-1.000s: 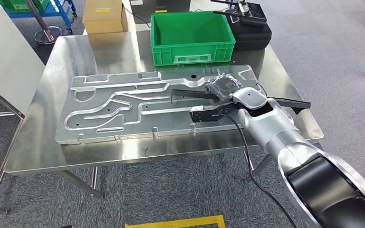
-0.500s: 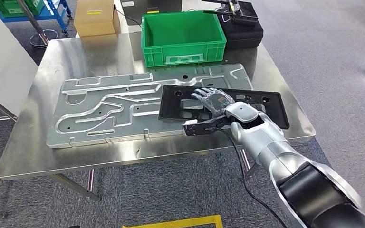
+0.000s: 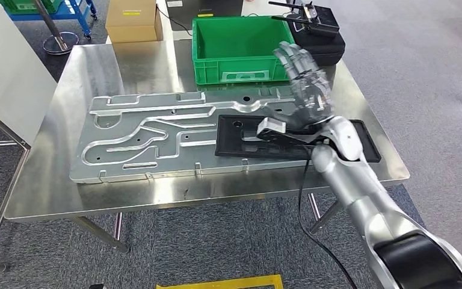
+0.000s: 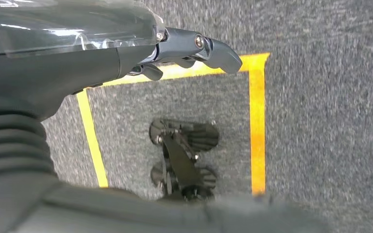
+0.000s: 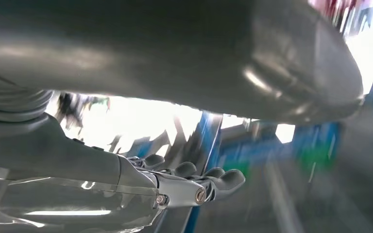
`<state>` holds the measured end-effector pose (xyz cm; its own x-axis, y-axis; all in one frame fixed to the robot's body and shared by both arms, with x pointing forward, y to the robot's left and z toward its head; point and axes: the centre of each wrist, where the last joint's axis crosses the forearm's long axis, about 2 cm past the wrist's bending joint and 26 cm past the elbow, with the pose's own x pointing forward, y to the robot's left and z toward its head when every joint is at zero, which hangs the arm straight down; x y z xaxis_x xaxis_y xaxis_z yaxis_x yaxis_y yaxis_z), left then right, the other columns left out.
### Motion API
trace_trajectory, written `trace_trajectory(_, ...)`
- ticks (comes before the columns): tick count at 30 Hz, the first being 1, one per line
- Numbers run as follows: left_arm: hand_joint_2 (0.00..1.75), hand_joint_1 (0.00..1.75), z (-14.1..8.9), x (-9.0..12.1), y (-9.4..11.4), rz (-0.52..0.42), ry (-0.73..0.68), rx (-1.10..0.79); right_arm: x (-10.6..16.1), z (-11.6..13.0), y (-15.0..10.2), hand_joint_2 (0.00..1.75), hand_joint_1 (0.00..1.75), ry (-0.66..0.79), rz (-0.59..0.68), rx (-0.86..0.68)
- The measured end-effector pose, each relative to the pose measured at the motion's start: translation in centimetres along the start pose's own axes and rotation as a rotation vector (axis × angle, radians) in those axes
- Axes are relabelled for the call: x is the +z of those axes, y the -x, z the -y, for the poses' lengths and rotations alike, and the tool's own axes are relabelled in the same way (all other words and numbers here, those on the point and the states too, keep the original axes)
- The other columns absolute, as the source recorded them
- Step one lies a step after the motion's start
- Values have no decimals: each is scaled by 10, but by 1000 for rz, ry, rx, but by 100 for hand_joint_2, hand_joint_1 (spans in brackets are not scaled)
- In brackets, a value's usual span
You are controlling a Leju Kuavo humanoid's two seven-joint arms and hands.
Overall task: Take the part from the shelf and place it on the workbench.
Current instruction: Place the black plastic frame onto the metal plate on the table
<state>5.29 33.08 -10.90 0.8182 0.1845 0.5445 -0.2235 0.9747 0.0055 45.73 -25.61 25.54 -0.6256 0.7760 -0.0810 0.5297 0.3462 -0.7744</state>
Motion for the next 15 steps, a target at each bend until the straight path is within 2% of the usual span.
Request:
trace_trajectory(3,0,0,3,2,5,1,11,22,39,32,15,0,0,145,-25,120)
trace_trajectory(5,0,0,3,4,9,1,7,40,86,50,21,0,0,204,-57,178)
trace_trajectory(7,0,0,4,6,12,-1,-1,60,146,69,24,0,0,240,-135,218)
trace_trajectory(11,0,0,5,9,19,-15,-20,97,274,108,10,0,0,166,-345,306)
trace_trajectory(15,0,0,4,11,22,-32,-45,112,360,138,-8,0,0,18,-541,366)
